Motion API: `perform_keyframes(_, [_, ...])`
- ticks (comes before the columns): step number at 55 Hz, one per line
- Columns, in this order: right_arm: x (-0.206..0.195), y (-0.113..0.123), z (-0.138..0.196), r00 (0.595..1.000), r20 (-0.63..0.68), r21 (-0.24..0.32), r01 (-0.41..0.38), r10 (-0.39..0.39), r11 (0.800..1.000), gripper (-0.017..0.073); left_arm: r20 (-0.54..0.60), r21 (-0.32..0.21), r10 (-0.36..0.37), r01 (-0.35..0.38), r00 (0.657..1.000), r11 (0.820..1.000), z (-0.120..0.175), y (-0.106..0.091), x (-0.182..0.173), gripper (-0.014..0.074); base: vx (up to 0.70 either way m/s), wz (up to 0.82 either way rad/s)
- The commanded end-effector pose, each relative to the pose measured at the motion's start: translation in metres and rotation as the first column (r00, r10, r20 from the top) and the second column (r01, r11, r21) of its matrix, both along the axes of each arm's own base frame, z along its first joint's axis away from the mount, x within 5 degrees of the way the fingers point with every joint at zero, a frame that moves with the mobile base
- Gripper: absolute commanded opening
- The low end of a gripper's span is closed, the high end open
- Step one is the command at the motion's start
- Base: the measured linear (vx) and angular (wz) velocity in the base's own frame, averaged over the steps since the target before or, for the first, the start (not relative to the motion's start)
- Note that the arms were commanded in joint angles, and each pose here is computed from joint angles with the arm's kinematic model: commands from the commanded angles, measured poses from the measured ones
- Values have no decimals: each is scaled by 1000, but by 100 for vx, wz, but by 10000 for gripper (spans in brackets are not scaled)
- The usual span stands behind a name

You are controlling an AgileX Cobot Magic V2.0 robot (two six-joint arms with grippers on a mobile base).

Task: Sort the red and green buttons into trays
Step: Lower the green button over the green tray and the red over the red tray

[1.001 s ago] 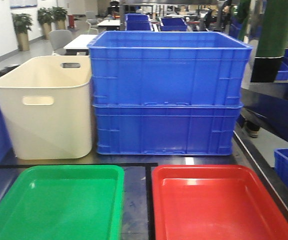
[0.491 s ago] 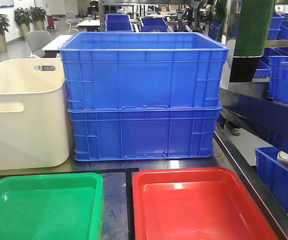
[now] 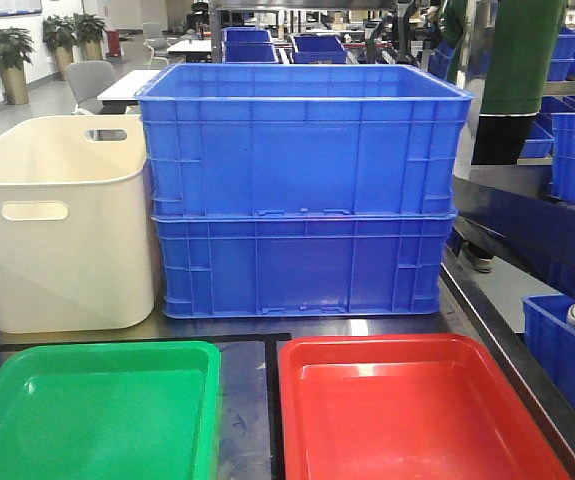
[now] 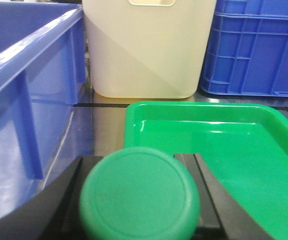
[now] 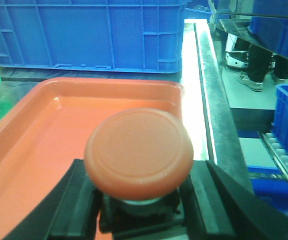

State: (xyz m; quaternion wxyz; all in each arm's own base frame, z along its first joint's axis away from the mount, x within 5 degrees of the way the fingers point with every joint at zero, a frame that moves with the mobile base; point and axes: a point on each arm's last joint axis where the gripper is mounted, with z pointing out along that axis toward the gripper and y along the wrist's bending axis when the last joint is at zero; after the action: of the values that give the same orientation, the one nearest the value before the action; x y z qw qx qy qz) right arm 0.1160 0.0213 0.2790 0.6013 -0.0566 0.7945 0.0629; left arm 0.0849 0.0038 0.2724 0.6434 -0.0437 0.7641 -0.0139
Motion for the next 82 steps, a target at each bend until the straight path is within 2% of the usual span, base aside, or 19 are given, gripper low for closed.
perform_keyframes(1, [2,1,19,993,121,15,-11,10,1000,-5,82,2,-41,41,996,999,15,-4,1,0,-2,9])
perform_keyframes(65, [2,1,20,992,129,19,-12,10,1000,-5,122,2,-68,69,990,998,19,-6,2,0,0,1])
perform_keyframes(69, [2,2,22,988,154,24,-16,12,1000,-5,143,3,-83,84,986,996,21,-8,2,0,0,0])
perform_keyframes(73, [5,3,27,976,216,32,-28,20,999,-5,201,5,-127,128,971,992,27,-12,3,0,0,0])
perform_keyframes(78, [17,7,34,952,305,46,-51,35,998,-5,278,15,-213,217,937,976,34,-21,11,0,0,0])
perform_keyframes(82, [28,11,35,936,348,44,-70,50,997,-5,278,14,-262,269,924,963,33,-28,23,0,0,0])
